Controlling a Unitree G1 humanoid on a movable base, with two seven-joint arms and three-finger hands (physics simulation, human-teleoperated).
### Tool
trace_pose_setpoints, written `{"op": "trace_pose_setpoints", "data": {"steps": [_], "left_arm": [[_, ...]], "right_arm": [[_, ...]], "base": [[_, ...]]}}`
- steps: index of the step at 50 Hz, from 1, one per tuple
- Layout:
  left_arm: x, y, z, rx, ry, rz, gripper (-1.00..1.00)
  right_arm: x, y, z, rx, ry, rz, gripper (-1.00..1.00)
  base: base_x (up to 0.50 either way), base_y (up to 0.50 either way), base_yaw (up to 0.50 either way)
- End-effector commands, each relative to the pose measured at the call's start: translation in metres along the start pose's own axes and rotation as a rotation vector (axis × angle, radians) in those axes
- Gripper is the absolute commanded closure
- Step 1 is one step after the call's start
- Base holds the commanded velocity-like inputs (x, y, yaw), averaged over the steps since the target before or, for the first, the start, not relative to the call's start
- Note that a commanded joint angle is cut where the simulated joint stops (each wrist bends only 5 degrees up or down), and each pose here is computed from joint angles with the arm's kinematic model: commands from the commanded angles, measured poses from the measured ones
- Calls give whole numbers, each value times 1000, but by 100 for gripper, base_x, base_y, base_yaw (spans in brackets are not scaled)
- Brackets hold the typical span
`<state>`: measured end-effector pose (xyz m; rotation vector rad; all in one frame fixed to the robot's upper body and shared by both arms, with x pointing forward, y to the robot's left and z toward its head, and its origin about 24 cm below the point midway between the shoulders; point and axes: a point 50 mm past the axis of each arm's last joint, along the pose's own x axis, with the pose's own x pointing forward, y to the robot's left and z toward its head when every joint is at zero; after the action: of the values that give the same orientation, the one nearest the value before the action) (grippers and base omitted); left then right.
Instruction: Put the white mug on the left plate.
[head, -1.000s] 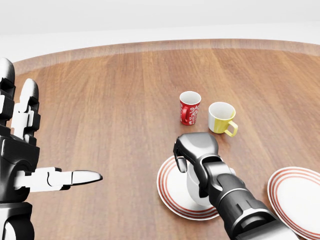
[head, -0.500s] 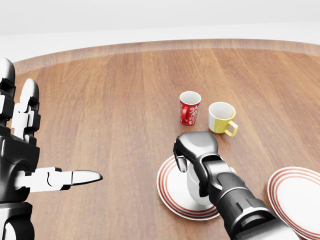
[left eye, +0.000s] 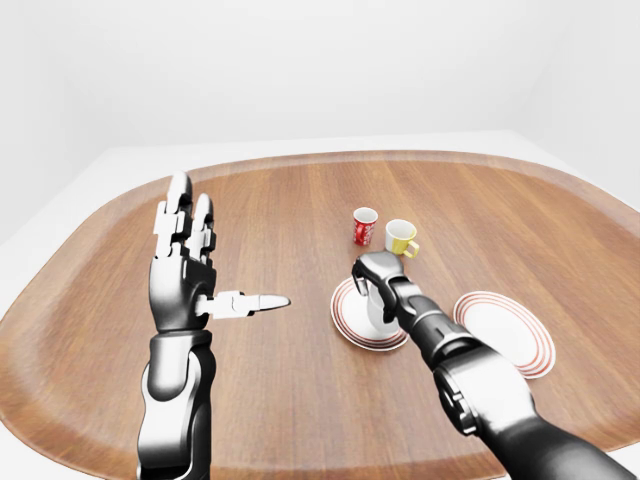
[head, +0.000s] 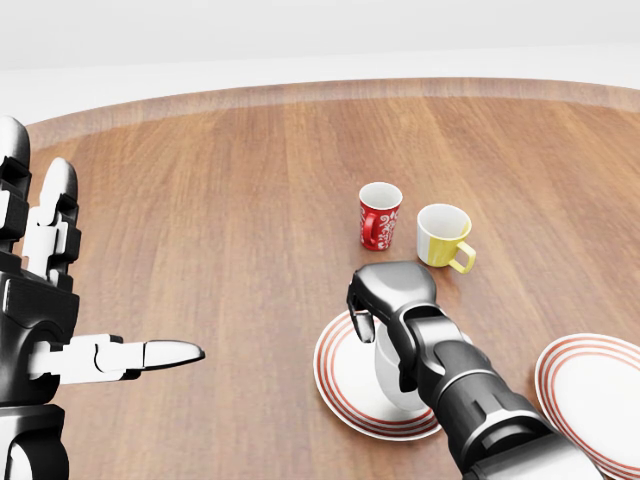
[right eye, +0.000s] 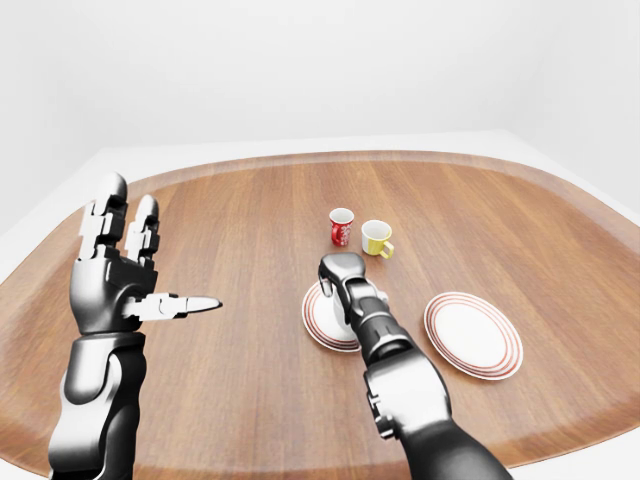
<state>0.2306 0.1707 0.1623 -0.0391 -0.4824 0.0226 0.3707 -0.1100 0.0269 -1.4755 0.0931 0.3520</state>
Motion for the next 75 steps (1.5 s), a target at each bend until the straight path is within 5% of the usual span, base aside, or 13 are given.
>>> {"op": "trace_pose_setpoints", "data": {"steps": [1, 45, 48, 51, 52, 75], "left_arm": [[0, 0, 0, -1, 1, 1, -96], [0, 0, 0, 0, 2, 0, -96], [0, 0, 0, 0, 2, 0, -97], [0, 0, -1, 0, 3, 0, -97], [0, 0, -1, 1, 4, 0, -97], [2, 1, -2, 5, 6, 3, -97]], "right_arm": [[1, -4, 1, 9, 0, -8, 100], [0, 1, 0, 17, 4, -6, 100], [0, 0, 0, 20, 5, -6, 61], [0, 0, 0, 21, 5, -4, -47], [0, 0, 0, 21, 6, -1, -100], [-6, 24, -1, -11, 4, 113, -100]], "base": [[0, 0, 0], [0, 0, 0], [0, 0, 0], [0, 0, 0], [0, 0, 0], [0, 0, 0]]}}
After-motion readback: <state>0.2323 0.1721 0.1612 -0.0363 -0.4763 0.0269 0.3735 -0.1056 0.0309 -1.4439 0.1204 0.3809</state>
